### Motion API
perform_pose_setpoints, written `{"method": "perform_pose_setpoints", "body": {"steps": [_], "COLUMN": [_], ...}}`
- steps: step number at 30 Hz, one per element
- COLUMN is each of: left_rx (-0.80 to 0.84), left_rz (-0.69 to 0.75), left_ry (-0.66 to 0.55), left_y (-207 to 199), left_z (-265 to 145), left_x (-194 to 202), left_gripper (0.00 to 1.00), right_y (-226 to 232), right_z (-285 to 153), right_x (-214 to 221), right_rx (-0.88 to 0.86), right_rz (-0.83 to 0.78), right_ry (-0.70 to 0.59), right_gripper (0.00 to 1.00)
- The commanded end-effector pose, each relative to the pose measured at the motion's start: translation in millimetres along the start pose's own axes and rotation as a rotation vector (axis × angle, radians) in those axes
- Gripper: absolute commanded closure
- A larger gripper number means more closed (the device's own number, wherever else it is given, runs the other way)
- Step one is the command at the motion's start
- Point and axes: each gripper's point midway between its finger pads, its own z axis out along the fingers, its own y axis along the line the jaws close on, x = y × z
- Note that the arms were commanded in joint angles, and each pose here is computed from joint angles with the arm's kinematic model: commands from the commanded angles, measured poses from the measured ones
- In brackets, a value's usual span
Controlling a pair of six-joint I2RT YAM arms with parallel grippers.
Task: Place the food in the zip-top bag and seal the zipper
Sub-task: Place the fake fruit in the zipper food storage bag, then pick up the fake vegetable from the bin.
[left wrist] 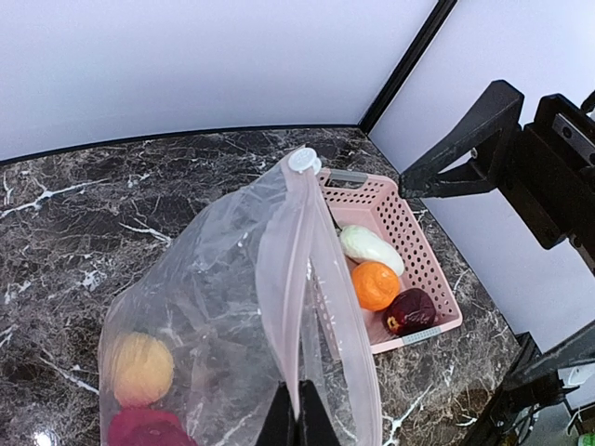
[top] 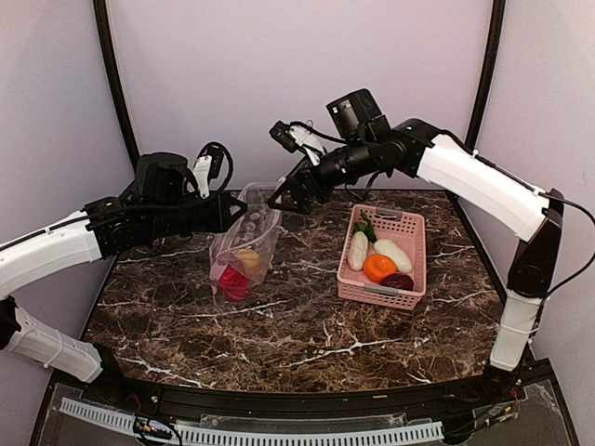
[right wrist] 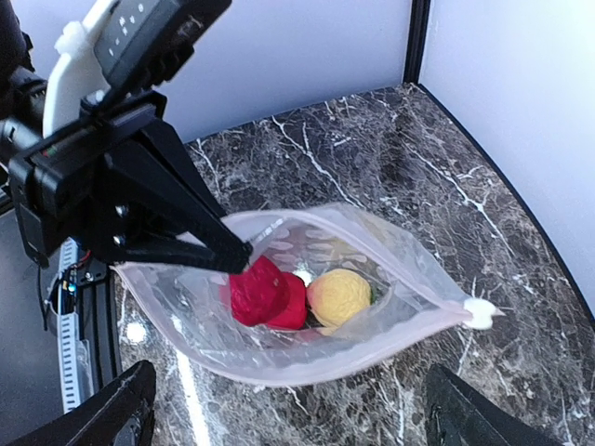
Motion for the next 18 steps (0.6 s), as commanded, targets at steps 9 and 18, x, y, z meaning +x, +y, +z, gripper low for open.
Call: {"method": "perform_pose_setpoints", "body": {"steps": [9,18], "left_rx": [-0.151,0.027], "left_rz": [0.280,0.213], "left_ry": [0.097,0.145], "left_y": [23,0], "left_z": [-14,-3], "left_x": [-33,-9], "left_gripper": [0.99,0.99], "right_y": [-105,-157], "right_z": [-109,-122], "right_x": [63,191], "right_rx": [0.271,0.378], "right_rz": [-0.050,0.133], "right_ry": [0.000,0.187], "right_gripper": [0.15,0.35]}}
